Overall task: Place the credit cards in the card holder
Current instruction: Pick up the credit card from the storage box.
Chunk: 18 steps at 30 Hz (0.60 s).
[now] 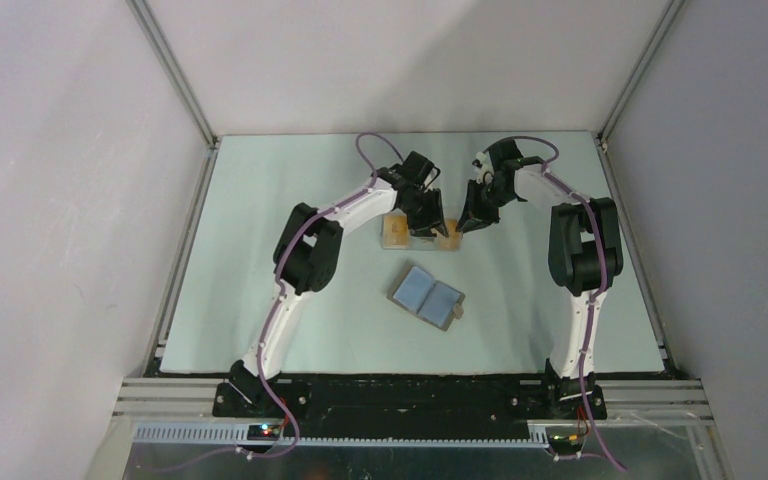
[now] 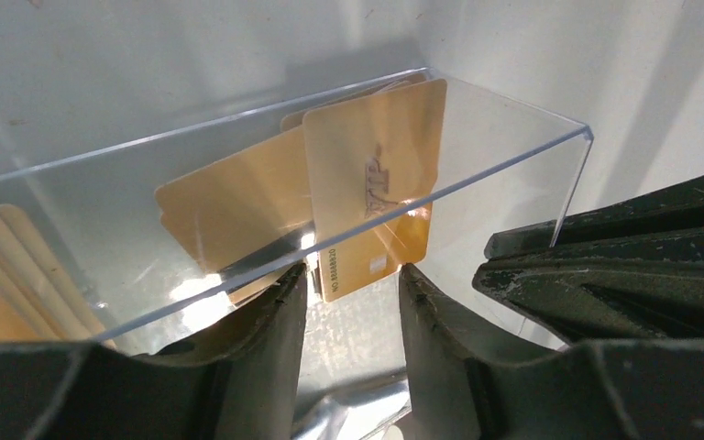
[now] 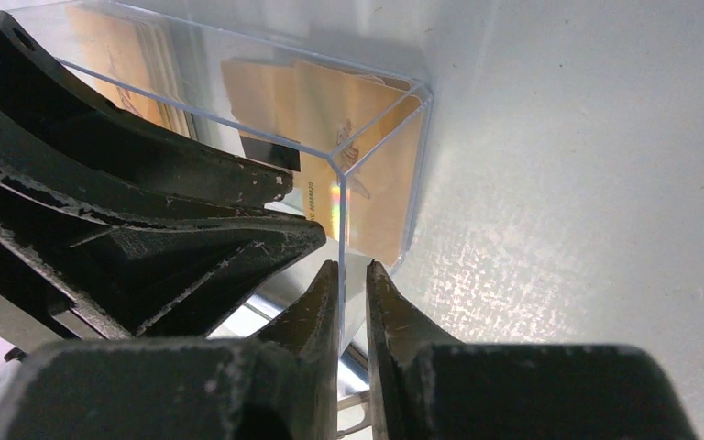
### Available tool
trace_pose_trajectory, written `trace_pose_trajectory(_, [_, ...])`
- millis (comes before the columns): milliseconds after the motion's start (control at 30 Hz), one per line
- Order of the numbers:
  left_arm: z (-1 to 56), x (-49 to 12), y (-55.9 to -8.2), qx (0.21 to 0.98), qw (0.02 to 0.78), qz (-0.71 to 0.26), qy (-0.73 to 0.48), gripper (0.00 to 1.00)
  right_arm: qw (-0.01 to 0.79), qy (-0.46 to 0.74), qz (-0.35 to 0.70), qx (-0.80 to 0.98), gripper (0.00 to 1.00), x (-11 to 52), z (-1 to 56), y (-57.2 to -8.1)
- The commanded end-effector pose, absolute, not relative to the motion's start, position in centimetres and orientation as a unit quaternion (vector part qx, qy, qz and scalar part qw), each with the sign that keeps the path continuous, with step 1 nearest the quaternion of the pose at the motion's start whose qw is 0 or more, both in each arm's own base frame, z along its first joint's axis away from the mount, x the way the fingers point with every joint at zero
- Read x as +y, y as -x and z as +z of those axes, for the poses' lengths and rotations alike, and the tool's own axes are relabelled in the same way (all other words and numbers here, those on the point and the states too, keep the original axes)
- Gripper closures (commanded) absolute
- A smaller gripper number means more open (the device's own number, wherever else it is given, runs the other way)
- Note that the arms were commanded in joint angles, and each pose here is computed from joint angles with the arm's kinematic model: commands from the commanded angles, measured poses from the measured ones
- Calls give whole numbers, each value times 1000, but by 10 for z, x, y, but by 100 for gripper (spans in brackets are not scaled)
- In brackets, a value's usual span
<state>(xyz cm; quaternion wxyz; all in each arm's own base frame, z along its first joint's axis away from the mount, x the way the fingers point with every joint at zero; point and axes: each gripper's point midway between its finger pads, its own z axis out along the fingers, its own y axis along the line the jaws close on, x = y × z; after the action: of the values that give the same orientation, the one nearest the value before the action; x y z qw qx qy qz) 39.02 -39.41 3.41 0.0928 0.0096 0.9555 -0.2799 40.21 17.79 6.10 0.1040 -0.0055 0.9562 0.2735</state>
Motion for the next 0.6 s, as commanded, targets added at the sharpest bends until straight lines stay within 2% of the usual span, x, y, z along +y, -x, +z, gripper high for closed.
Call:
trace_pose_trajectory(0, [17, -402, -381, 963, 77, -258, -20, 52, 116, 25, 307, 944, 98, 194, 89, -396])
trace_pose_trajectory(233, [22, -423, -382, 952, 59, -301, -7, 54, 111, 25, 309, 944, 98, 194, 86, -394])
trace_pose_trajectory(567, [76, -421, -399, 933, 115, -341, 2, 59, 109, 25, 310, 944, 98, 193, 84, -393])
